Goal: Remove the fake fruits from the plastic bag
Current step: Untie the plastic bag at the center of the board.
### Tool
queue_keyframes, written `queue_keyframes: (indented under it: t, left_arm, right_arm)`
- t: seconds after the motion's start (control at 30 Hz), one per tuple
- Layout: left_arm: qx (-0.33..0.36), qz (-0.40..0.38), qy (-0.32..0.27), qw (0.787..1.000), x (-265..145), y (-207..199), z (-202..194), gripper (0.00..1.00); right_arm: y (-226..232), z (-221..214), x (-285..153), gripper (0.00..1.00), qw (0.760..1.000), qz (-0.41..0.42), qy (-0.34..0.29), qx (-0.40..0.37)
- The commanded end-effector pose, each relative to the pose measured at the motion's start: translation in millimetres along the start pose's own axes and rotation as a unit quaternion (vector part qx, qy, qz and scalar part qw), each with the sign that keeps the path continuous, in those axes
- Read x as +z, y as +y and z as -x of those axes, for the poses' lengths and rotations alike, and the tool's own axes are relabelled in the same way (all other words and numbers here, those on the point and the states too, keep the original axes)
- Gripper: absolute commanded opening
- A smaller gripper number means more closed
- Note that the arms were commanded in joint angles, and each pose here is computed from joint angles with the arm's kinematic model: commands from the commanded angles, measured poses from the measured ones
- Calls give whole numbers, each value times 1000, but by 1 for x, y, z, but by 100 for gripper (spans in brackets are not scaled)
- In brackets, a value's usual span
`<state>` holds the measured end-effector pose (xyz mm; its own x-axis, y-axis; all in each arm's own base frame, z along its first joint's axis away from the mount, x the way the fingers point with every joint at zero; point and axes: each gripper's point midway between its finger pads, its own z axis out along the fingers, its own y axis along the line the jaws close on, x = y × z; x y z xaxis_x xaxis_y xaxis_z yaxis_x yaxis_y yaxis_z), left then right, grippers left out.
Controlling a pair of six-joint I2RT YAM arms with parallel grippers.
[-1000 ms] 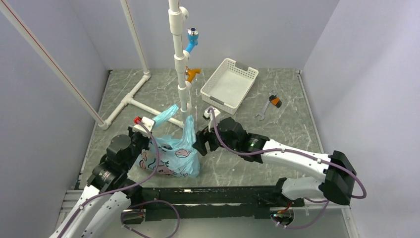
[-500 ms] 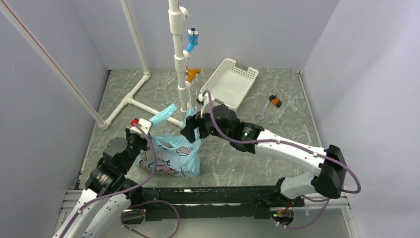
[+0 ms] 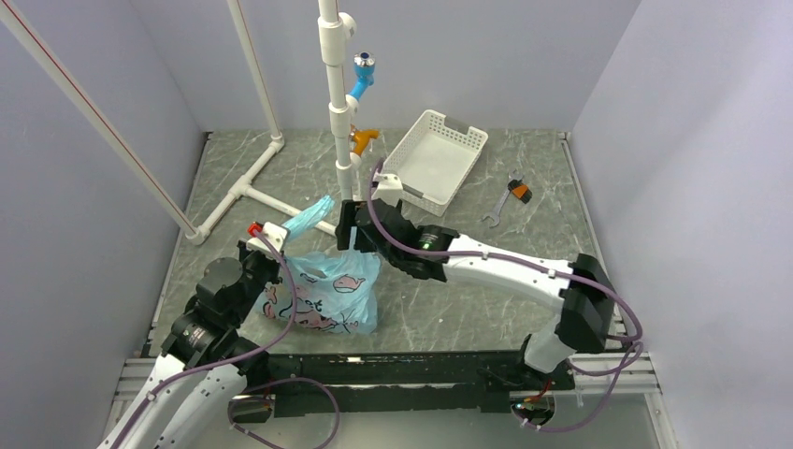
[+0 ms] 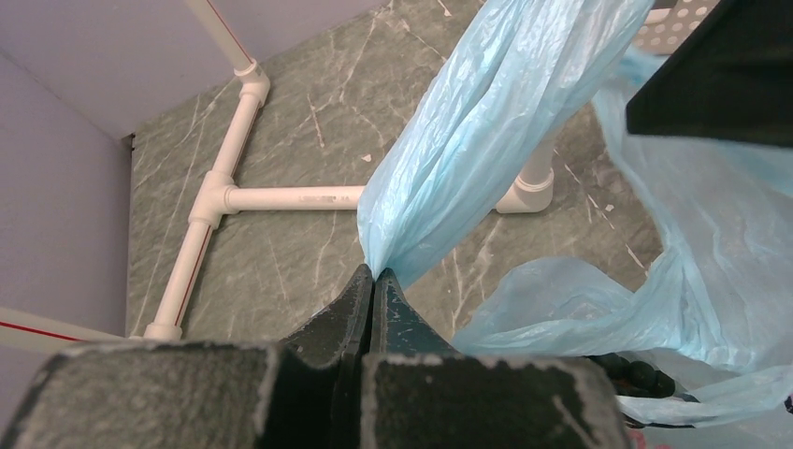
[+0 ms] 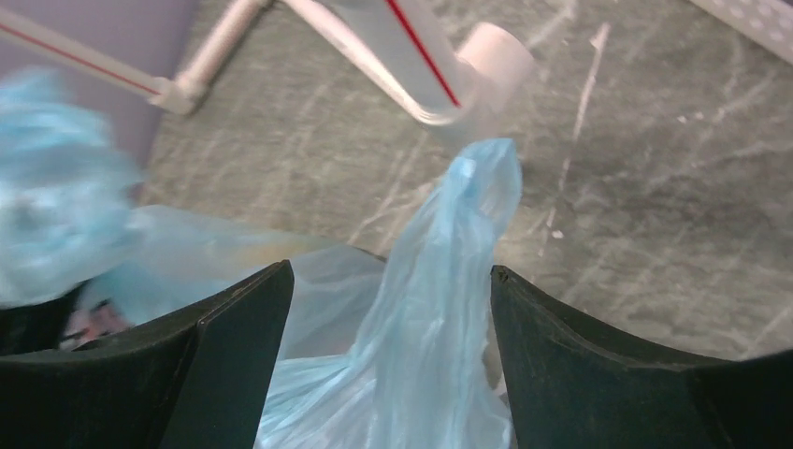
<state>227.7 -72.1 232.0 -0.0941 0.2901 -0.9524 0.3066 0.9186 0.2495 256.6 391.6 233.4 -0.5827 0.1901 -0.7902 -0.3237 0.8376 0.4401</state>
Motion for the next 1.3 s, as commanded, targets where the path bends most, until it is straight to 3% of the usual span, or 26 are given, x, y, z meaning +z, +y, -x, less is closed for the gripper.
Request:
queue_keyframes:
  t: [0.0, 0.1, 0.27, 0.37, 0.4, 0.5, 0.6, 0.67, 0.7, 0.73, 0.9, 1.27]
  left_arm:
    - [-6, 12, -21, 1000, 1, 5, 12, 0]
    - [-8, 14, -18, 1000, 0, 6, 12, 0]
    - [-6, 16, -24, 1000, 1, 6, 12, 0]
    - [-10, 12, -26, 1000, 0, 5, 13, 0]
    - [-12, 9, -28, 1000, 0, 3, 13, 0]
    - [-13, -35, -38, 999, -1, -12, 16, 0]
    - [-20, -69, -50, 996, -3, -24, 22, 2]
    - [-22, -78, -49, 995, -3, -27, 23, 22]
    - [-22, -79, -44, 996, -2, -28, 21, 39]
    - [-23, -78, -41, 996, -1, -28, 21, 49]
    - [-34, -97, -13, 995, 0, -34, 19, 79]
    - [-185, -143, 52, 971, -15, -51, 64, 97]
  right_arm:
    - [-18, 3, 9, 79, 998, -60, -16, 23]
    - [-24, 3, 12, 76, 997, -64, -27, 23]
    - [-27, 3, 27, 63, 998, -54, -14, -2]
    - [-28, 7, 32, 4, 999, -38, 5, -7]
    - [-20, 7, 30, 0, 999, -8, 23, -21]
    - [10, 14, 9, 0, 992, 94, 34, -72]
    - [33, 32, -28, 0, 977, 195, -28, -80]
    - [34, 27, -37, 0, 973, 214, -27, -77]
    - [34, 26, -37, 0, 974, 211, -22, -77]
    - [35, 25, -36, 0, 975, 208, -16, -78]
    - [35, 19, -35, 0, 974, 212, -8, -74]
    - [40, 16, -52, 0, 967, 244, 0, -75]
